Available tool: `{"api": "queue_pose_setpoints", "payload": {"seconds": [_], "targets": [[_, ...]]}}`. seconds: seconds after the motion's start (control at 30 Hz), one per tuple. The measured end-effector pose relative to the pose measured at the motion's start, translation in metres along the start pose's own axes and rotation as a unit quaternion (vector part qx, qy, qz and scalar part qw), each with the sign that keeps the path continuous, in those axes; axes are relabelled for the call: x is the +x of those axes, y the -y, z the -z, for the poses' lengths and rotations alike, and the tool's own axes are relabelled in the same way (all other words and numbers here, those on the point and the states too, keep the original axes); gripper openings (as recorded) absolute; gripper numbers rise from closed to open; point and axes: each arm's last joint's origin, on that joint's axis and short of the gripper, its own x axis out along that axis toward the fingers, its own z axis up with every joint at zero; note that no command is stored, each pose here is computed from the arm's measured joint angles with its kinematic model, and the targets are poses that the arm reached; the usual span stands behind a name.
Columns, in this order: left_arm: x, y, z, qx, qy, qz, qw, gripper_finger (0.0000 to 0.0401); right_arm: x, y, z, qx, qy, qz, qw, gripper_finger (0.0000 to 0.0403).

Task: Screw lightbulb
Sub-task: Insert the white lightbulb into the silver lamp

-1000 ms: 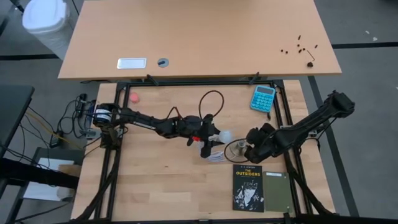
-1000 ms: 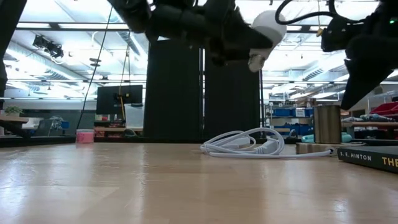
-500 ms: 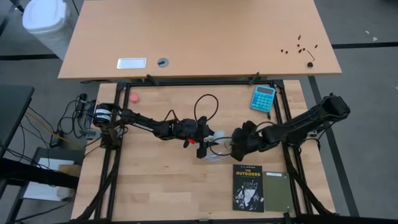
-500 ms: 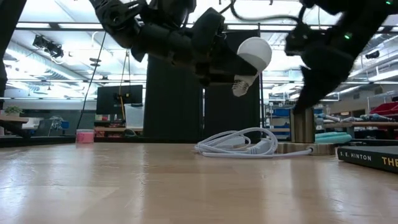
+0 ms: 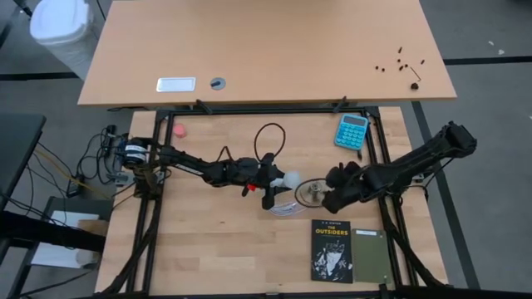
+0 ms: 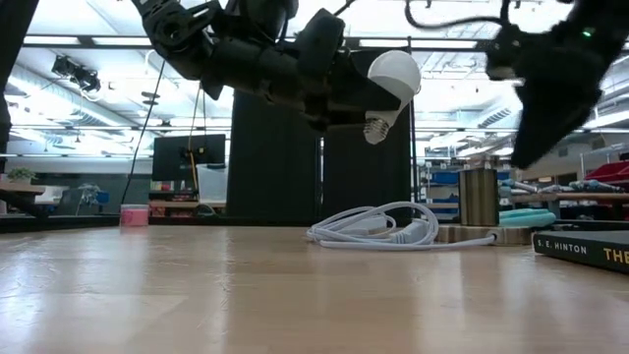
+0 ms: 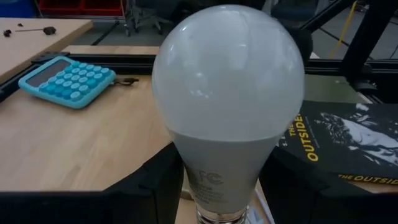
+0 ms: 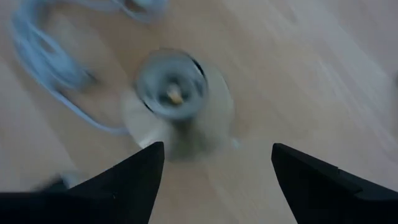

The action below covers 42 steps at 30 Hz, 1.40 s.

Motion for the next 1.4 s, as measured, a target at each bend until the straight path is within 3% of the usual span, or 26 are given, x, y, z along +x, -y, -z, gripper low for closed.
{"api": "queue_pose_setpoints", "payload": {"seconds": [0.2, 0.43, 0.77, 1.03, 1.4], "targets": [[0.0, -0.001, -0.001, 0.003, 0.006, -0.01, 1.0, 0.0197, 0.015, -0.002, 0.003, 0.004, 0.01, 0.055, 0.998, 0.0309], [-0.002, -0.001, 0.002, 0.002, 0.019, -0.016, 1.0, 0.0197, 0.036, -0.007, -0.005, 0.018, 0.065, 0.021, 0.998, 0.0309], [-0.022, -0.004, 0.029, -0.037, 0.07, -0.04, 0.996, 0.0197, 0.056, -0.005, -0.027, 0.037, 0.144, -0.044, 0.988, 0.0309], [-0.024, -0.005, 0.031, -0.038, 0.081, -0.057, 0.994, 0.0197, 0.076, -0.006, -0.049, 0.018, 0.171, -0.078, 0.982, 0.0309], [-0.017, -0.006, 0.036, -0.037, 0.131, -0.074, 0.988, 0.0197, 0.056, 0.0, -0.052, 0.014, 0.193, -0.086, 0.977, 0.0309]]}}
